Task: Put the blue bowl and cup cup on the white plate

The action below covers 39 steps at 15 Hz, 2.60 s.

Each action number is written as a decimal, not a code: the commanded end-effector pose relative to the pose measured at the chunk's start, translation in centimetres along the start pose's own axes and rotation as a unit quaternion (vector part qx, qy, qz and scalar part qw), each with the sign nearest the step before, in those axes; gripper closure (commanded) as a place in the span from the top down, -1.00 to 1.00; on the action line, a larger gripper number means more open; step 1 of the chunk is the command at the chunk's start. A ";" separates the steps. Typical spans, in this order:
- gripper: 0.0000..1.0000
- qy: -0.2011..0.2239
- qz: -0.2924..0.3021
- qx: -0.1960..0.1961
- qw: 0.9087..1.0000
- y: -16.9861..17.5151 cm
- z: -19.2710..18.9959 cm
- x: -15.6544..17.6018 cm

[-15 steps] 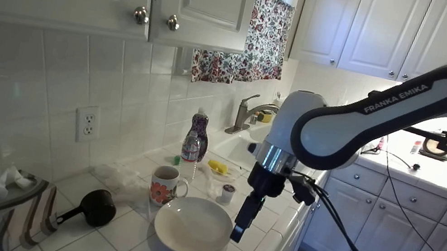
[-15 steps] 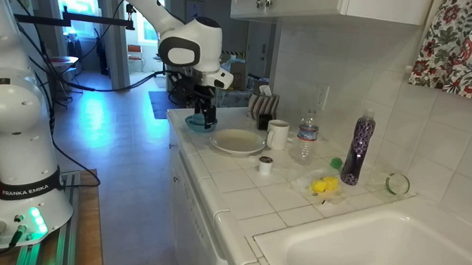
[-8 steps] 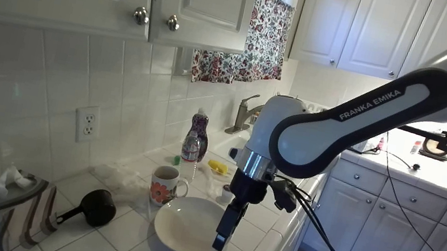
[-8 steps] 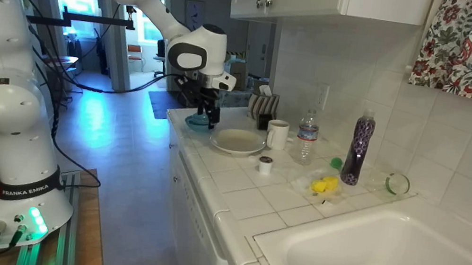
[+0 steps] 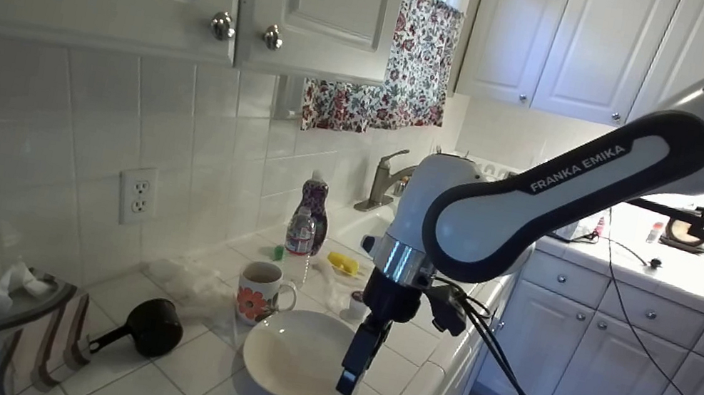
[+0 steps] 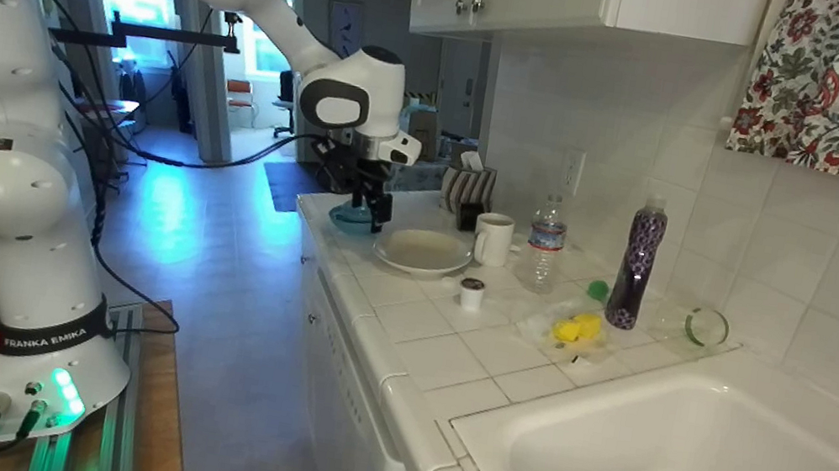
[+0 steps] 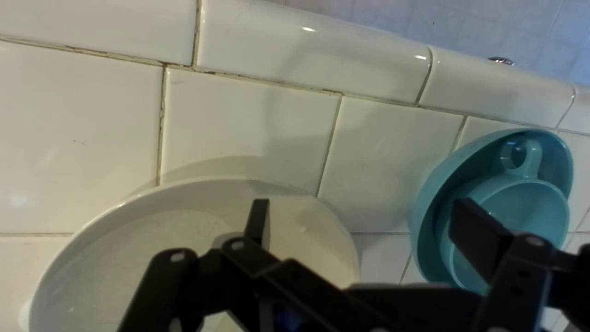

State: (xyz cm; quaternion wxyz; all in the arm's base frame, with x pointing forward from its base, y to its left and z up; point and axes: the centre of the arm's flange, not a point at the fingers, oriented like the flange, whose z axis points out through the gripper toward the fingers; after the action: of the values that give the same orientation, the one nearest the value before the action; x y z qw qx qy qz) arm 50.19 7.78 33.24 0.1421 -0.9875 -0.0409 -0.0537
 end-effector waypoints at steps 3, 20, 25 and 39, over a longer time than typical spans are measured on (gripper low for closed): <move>1.00 -0.016 -0.017 -0.006 1.000 -2.0 2.8 1.3; -0.01 -0.033 -0.017 0.002 0.999 -5.5 6.9 5.4; -0.85 -0.033 -0.015 -0.001 0.999 -5.5 7.2 5.8; -0.98 -0.023 -0.003 0.002 1.000 -5.4 5.2 5.5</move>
State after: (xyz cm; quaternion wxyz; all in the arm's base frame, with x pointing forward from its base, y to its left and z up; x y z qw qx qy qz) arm 55.75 15.09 29.42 0.1387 -0.9882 -0.0584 -0.0290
